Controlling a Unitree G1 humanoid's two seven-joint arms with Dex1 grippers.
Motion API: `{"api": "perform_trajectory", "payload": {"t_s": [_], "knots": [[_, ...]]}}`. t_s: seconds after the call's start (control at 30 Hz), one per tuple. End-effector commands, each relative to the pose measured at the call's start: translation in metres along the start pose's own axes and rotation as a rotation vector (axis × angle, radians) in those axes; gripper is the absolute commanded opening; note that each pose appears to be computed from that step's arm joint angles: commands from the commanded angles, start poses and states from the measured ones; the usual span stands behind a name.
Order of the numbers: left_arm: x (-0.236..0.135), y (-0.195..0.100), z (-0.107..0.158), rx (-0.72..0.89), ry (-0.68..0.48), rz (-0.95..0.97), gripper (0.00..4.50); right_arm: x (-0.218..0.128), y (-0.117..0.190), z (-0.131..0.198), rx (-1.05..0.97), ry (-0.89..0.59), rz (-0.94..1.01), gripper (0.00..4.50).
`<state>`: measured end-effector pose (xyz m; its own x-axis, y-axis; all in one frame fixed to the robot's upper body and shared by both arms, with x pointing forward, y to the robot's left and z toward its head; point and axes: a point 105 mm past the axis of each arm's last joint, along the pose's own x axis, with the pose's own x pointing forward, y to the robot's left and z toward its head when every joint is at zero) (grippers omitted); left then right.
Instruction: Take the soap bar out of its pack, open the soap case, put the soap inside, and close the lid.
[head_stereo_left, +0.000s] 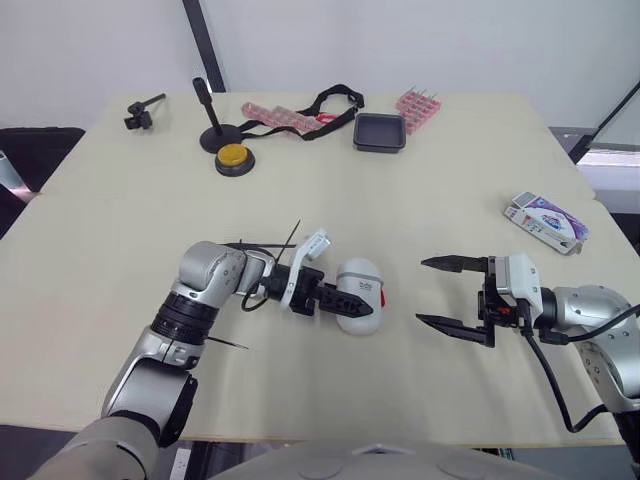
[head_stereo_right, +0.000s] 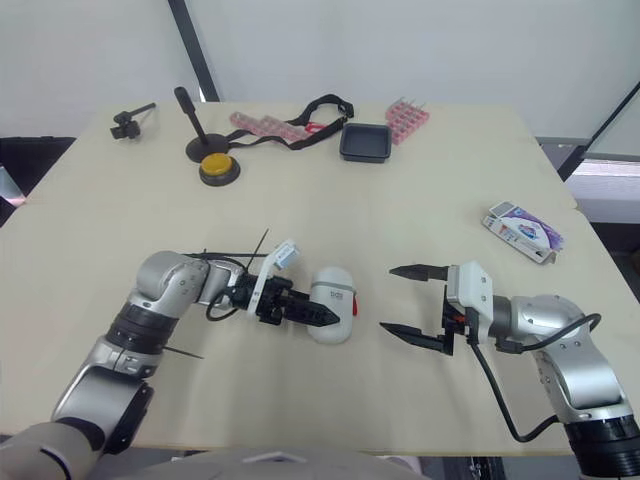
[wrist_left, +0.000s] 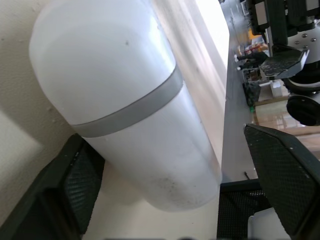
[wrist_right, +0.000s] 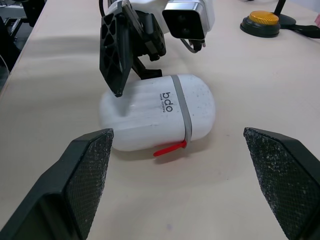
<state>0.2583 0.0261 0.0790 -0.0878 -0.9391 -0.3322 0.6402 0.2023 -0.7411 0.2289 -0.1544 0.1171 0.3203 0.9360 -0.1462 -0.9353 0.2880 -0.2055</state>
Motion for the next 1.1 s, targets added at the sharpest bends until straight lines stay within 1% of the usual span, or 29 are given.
{"api": "perform_trajectory", "payload": {"t_s": [0.03, 0.13, 0.3, 0.37, 0.47, 0.57, 0.63, 0.7, 0.77, 0.87, 0.97, 1.1], "knots": [[-0.018, 0.026, -0.001, 0.017, 0.009, 0.158, 4.47, 0.001, -0.001, 0.008, -0.035, -0.010, 0.013, 4.50], [-0.029, 0.029, 0.005, 0.101, 0.006, 0.184, 4.47, 0.001, -0.002, 0.008, -0.037, -0.008, 0.010, 4.50], [-0.053, 0.023, 0.020, 0.389, -0.030, 0.199, 4.47, -0.006, -0.008, 0.003, -0.012, 0.008, -0.022, 4.50], [-0.060, 0.020, 0.028, 0.489, -0.084, 0.199, 4.47, -0.009, -0.011, 0.001, -0.008, 0.011, -0.049, 4.50], [-0.071, 0.020, 0.033, 0.640, -0.150, 0.235, 4.47, -0.013, -0.015, -0.004, -0.017, 0.026, -0.087, 4.50], [-0.081, 0.025, 0.031, 0.784, -0.222, 0.313, 4.47, -0.017, -0.018, -0.012, -0.020, 0.037, -0.145, 4.50], [-0.086, 0.026, 0.028, 0.851, -0.263, 0.357, 4.47, -0.019, -0.019, -0.015, -0.014, 0.034, -0.171, 4.50], [-0.092, 0.031, 0.026, 0.875, -0.329, 0.431, 4.47, -0.020, -0.019, -0.019, -0.006, 0.024, -0.209, 4.50], [-0.096, 0.032, 0.023, 0.904, -0.369, 0.488, 4.47, -0.020, -0.019, -0.022, 0.009, 0.010, -0.244, 4.50], [-0.098, 0.038, 0.014, 0.908, -0.399, 0.566, 4.47, -0.020, -0.018, -0.026, 0.044, -0.025, -0.297, 4.50], [-0.102, 0.043, 0.011, 0.876, -0.442, 0.619, 4.47, -0.022, -0.019, -0.029, 0.068, -0.044, -0.334, 4.50], [-0.109, 0.055, 0.008, 0.835, -0.455, 0.716, 4.47, -0.027, -0.019, -0.039, 0.076, -0.029, -0.359, 4.50]]}}
